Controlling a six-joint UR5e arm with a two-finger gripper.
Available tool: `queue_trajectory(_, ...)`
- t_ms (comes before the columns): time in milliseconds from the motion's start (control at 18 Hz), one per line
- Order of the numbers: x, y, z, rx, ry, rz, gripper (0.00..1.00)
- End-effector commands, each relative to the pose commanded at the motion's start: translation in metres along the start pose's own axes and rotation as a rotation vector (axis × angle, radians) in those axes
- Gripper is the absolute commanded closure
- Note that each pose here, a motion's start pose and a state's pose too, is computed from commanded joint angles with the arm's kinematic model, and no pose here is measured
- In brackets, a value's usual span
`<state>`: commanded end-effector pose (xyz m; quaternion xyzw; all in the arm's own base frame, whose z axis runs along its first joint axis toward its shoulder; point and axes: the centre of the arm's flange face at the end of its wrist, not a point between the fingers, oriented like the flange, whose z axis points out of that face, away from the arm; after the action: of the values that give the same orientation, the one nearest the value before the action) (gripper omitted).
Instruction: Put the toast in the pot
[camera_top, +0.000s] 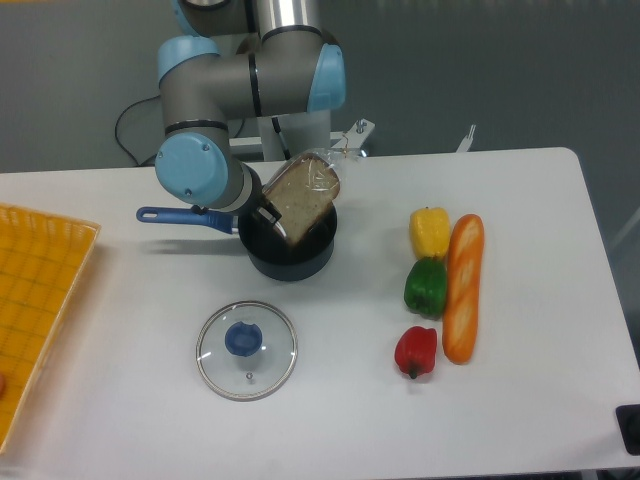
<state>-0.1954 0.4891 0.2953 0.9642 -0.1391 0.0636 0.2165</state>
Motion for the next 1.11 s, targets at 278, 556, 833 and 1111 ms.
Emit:
queue_trajectory(278,-0.0016,-0.0021,0.0016,-0.008,-0.001,-0.010,0.49)
queue_trajectory(556,-0.0006,-0.0040,-0.0002,-0.007,-0.005,-0.007,0.30)
queue_trajectory(833,-0.0021,-0.0043,-0.0041,-0.002,-0.011,-0.008,0.28)
queue_trajectory(1111,-0.0083,-0.0106,-0.0005,-0.009,-0.005,-0.002,0.36)
